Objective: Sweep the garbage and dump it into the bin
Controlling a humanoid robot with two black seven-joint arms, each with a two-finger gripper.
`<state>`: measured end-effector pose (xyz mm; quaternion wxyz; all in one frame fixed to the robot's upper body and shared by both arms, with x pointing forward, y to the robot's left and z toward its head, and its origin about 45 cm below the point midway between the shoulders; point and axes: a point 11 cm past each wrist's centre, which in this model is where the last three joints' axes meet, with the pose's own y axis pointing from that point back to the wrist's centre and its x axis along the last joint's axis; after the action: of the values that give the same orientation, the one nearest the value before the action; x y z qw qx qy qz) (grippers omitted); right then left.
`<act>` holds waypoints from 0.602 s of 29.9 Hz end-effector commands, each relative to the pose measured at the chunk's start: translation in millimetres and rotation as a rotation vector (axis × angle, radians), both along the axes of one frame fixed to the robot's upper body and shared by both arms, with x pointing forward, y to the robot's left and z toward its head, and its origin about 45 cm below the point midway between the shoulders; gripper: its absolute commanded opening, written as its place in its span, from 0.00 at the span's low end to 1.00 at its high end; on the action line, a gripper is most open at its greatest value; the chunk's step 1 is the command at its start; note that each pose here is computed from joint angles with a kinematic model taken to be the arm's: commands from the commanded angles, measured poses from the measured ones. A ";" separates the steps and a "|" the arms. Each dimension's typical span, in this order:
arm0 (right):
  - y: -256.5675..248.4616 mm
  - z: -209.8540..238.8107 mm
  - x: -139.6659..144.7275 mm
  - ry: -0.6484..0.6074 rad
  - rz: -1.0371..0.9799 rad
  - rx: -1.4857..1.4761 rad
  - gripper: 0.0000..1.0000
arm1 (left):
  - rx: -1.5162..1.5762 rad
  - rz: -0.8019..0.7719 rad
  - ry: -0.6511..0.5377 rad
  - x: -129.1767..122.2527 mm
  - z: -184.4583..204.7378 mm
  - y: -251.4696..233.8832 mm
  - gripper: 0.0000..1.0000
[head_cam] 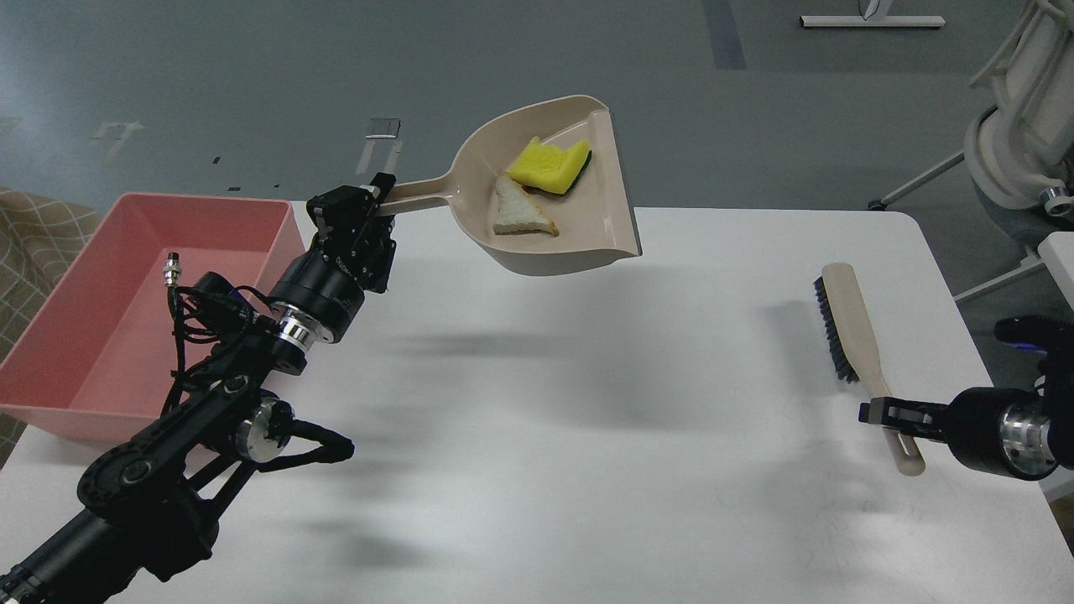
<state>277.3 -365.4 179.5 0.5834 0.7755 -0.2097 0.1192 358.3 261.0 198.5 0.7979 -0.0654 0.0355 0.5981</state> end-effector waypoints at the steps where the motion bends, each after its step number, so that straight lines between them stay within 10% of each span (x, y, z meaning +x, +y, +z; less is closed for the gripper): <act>1: 1.7 -7.6 -10.4 0.028 0.003 0.008 0.00 | 0.009 0.002 0.000 0.2 0.7 3.6 0.12; 18: -3.7 -9.7 -12.2 0.033 -0.015 0.005 0.00 | 0.002 0.000 0.006 0.6 -0.3 0.6 0.12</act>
<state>264.9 -368.9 169.6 0.5858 0.7772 -0.2059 0.1017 358.7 260.9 197.9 0.7979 -0.0638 0.0383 0.5982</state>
